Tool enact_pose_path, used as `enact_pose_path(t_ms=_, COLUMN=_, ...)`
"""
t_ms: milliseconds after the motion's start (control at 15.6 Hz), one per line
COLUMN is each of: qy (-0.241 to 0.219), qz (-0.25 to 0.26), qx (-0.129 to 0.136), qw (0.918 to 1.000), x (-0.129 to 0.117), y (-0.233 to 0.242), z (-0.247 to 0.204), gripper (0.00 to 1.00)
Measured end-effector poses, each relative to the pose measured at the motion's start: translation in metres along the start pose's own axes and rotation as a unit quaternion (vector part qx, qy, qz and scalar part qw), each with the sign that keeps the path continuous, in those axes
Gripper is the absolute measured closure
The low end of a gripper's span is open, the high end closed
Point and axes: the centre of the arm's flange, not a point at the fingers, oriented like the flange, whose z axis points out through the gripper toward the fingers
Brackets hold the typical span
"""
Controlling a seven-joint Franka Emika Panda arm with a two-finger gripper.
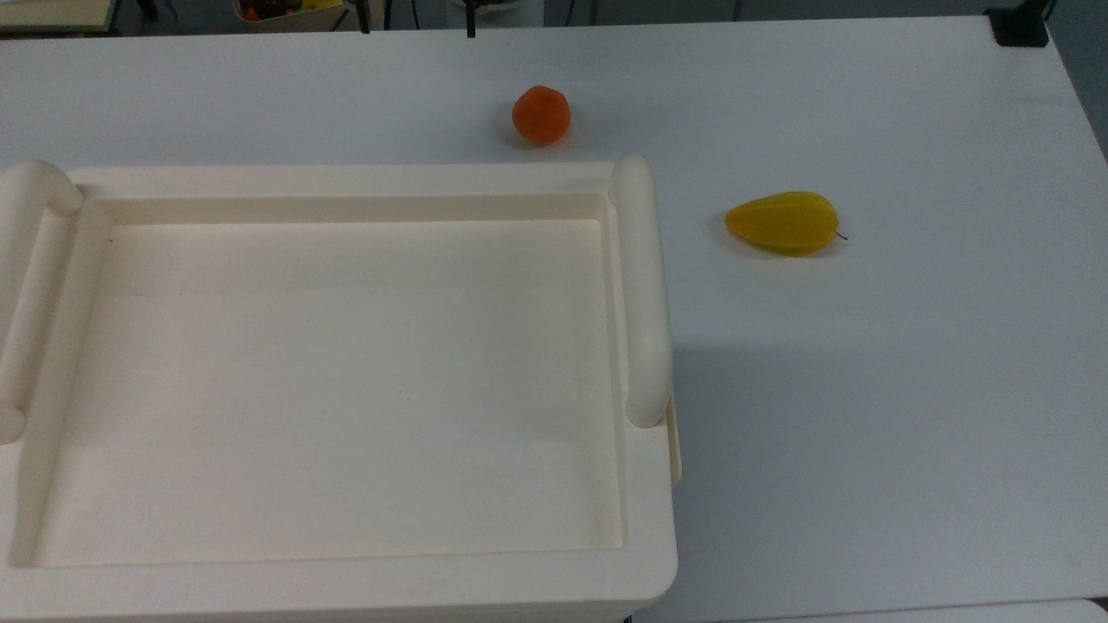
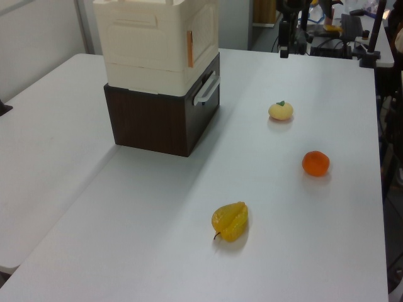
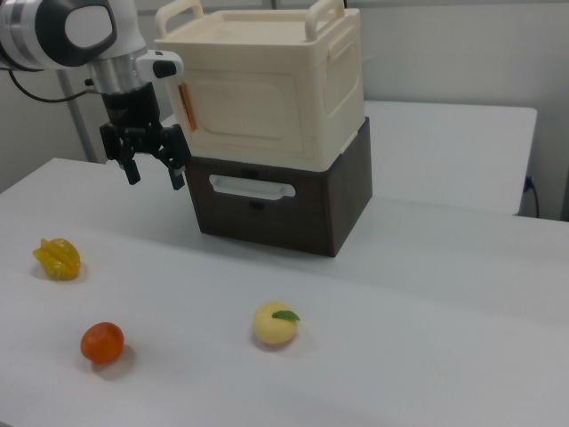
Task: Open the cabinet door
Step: 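Move the gripper up to the edge of the cream cabinet door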
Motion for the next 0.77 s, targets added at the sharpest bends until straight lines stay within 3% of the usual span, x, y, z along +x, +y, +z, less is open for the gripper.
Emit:
enact_pose_path(t_ms=579, qy=0.001, qz=0.0, qx=0.002, qw=1.0, x=0.0, y=-0.001, z=-0.001, gripper=0.0)
enact_pose_path(t_ms=772, qy=0.036, qz=-0.002, qx=0.01, qw=0.9993, x=0.011, y=-0.006, z=-0.007, gripper=0.0)
